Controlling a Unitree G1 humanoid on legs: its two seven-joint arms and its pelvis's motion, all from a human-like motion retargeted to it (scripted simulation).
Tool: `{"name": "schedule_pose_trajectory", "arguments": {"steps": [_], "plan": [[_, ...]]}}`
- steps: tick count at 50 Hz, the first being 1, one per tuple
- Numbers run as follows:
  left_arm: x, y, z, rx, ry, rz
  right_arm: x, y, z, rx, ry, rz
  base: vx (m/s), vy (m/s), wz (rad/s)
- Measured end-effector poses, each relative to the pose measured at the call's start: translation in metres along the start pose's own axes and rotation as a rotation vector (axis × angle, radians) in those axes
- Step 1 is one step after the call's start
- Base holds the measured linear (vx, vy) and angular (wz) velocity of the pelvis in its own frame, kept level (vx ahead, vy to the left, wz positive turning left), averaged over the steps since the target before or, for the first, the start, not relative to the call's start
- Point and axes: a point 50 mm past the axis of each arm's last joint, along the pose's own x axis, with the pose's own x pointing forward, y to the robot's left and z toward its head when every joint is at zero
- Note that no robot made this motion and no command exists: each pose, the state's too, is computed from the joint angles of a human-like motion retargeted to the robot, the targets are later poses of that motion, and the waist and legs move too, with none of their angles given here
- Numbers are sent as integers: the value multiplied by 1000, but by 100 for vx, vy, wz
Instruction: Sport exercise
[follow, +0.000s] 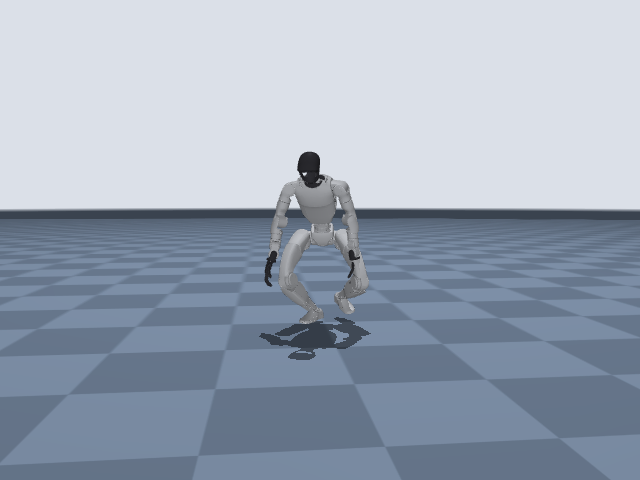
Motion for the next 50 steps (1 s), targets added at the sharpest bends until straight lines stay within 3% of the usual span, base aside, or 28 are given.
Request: {"name": "schedule_pose_trajectory", "arguments": {"steps": [12, 20, 27, 33, 37, 45, 50], "plan": [[-6, -7, -27, -208, 99, -30, -55, 13, -138, -132, 362, 211, 9, 11, 26], [2, 39, 3, -360, -21, 64, -114, 18, -211, -172, 595, 370, 14, 3, 36], [1, 84, 41, -427, -184, 177, -140, 20, -235, -160, 689, 413, 15, -9, -26], [-2, 94, 47, -418, -229, 215, -121, 30, -215, -177, 604, 384, 12, -18, -63], [0, 77, 38, -348, -190, 167, -92, 37, -181, -214, 475, 353, 6, -16, -107], [4, 33, 31, -63, -111, -1, -28, 44, -68, -223, 142, 256, 2, -2, -138], [4, 32, 42, 72, -152, -9, -11, 55, 3, -194, -63, 241, -1, 7, -78]]}}
